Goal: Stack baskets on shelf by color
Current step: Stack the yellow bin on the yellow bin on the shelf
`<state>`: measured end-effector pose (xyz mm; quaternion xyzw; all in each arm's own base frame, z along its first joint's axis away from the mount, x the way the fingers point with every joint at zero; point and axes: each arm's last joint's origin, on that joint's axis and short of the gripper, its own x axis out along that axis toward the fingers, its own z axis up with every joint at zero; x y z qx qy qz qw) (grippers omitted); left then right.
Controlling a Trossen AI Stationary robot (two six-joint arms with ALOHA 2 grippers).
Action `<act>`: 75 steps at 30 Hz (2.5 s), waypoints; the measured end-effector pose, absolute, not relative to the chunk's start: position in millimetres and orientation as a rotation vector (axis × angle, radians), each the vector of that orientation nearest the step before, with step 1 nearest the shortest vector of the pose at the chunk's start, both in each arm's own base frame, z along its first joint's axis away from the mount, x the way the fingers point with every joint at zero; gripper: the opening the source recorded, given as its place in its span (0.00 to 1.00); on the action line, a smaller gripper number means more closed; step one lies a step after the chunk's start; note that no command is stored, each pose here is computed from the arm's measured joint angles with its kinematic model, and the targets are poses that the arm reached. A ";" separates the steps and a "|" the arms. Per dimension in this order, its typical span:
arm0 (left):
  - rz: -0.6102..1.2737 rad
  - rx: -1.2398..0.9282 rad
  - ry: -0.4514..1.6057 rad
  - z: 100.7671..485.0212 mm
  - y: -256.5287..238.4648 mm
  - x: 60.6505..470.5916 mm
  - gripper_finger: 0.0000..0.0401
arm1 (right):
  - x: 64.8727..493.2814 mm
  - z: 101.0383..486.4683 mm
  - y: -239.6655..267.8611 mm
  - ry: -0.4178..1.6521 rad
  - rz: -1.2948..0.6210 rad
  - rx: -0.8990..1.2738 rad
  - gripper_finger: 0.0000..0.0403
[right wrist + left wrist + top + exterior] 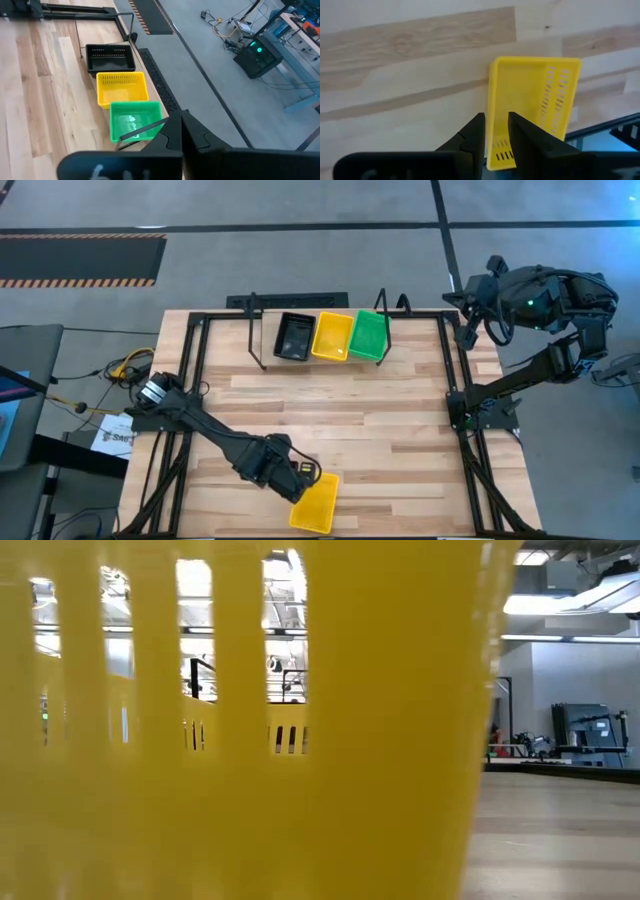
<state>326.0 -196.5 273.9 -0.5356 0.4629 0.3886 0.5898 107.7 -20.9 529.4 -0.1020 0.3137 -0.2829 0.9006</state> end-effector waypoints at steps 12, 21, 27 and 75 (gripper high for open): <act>0.899 -1.265 1.141 230.9 -209.2 352.2 0.18 | 107.7 529.4 -20.9 0.656 -0.578 -0.232 0.01; 0.912 -1.236 1.162 215.4 -211.1 357.9 0.18 | 107.7 529.4 -20.9 0.656 -0.579 -0.231 0.01; 0.918 -1.235 1.172 208.0 -212.2 361.0 0.18 | 107.7 529.4 -20.9 0.660 -0.575 -0.244 0.01; 1.214 -0.684 0.653 394.6 17.3 296.5 0.00 | 107.8 529.5 -20.9 0.651 -0.583 -0.221 0.01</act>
